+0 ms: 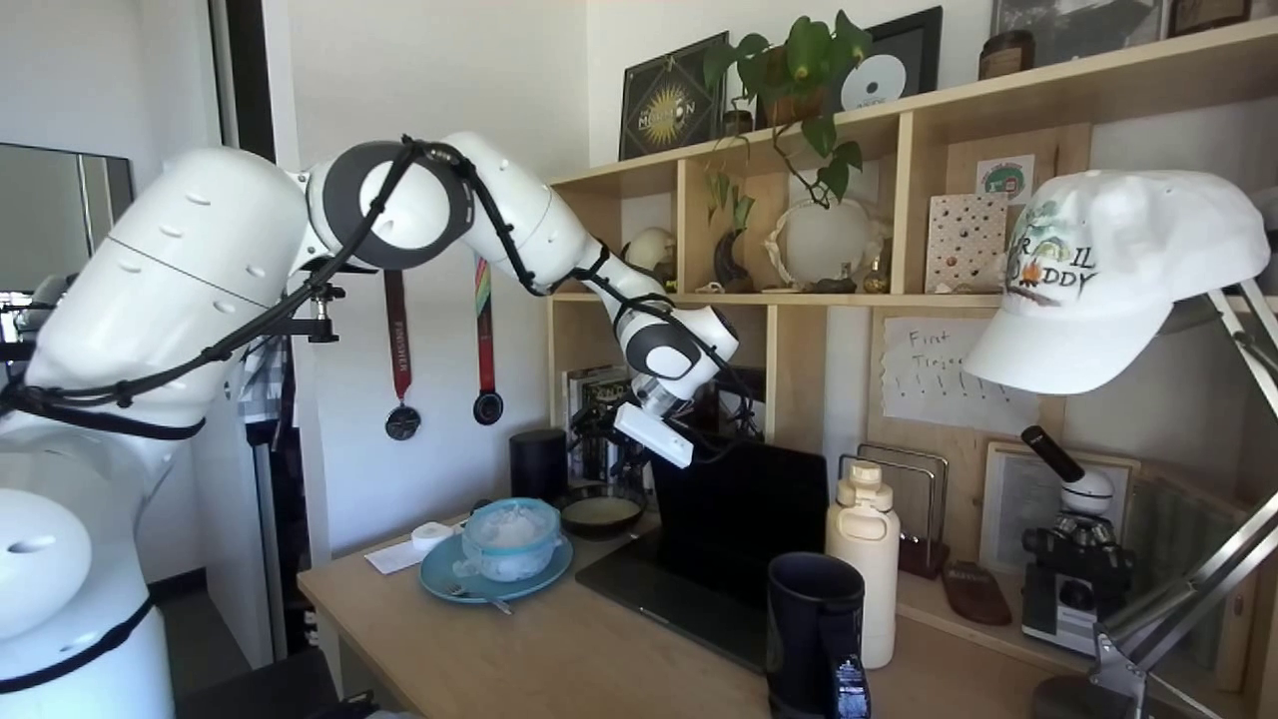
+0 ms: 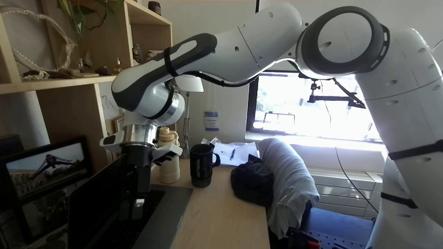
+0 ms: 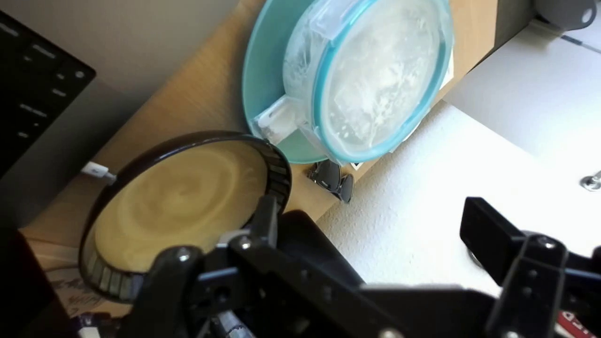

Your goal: Pick an item from the tray and place it on the table

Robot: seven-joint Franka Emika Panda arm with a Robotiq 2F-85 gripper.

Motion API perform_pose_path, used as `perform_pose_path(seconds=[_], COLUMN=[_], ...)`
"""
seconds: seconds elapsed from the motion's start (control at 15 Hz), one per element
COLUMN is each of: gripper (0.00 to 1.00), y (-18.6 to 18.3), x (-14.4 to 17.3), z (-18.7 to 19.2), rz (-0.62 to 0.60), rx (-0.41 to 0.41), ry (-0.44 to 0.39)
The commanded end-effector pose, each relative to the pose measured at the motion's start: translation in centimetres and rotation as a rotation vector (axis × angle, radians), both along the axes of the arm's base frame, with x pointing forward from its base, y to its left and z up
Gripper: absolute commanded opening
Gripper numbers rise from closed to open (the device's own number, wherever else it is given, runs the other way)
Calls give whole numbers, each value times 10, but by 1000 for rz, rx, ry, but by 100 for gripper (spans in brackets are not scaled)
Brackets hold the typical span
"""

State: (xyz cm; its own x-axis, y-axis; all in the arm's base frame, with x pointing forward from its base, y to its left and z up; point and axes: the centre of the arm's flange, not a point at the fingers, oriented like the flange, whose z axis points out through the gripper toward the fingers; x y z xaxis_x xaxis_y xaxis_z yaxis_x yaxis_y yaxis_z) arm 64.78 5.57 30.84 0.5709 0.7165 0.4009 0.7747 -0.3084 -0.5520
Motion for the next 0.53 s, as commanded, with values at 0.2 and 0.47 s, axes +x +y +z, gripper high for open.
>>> perform_pose_path(seconds=[0.2, 0.47], gripper=[100, 100], y=[23, 28], x=[-10, -17], z=[3, -9], rz=[43, 52], rx=[45, 23], ry=[8, 8])
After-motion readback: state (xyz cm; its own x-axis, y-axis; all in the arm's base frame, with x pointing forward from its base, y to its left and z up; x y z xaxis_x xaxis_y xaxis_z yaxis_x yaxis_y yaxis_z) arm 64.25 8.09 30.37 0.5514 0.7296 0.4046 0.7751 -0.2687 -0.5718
